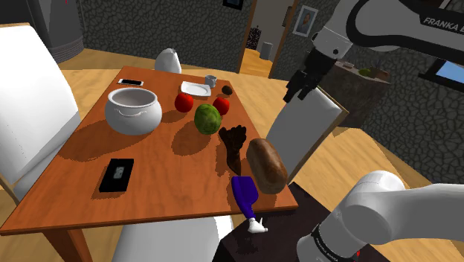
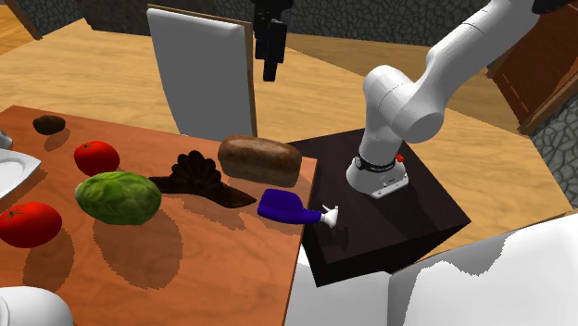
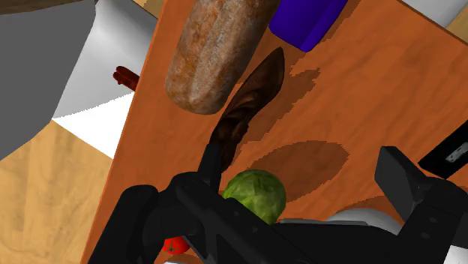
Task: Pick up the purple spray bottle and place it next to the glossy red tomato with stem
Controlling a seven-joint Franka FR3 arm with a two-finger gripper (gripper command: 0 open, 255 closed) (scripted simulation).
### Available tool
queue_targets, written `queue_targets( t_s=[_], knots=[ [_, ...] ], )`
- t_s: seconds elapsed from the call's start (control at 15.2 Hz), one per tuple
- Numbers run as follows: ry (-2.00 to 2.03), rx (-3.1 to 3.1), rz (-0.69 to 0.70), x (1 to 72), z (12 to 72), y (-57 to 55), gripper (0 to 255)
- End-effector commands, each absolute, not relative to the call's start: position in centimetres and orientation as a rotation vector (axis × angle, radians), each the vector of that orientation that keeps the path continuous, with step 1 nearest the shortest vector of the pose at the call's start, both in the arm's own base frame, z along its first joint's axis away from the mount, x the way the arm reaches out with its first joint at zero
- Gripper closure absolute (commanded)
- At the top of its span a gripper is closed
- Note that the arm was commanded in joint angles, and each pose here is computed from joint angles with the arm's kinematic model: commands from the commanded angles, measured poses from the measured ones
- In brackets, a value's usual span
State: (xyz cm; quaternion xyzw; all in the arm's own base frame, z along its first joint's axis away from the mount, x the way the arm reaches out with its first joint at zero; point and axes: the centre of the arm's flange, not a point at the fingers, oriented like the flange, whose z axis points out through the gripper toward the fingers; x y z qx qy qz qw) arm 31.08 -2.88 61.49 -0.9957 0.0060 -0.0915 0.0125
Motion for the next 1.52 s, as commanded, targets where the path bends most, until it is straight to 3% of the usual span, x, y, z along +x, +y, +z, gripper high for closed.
queue_targets(
  t_s=[0.0,1.45],
  knots=[
    [0.019,-3.103,-0.285,31.1,61.5,-2.9,0],
    [0.269,-3.236,-0.092,27.6,35.3,10.0,0]
  ],
)
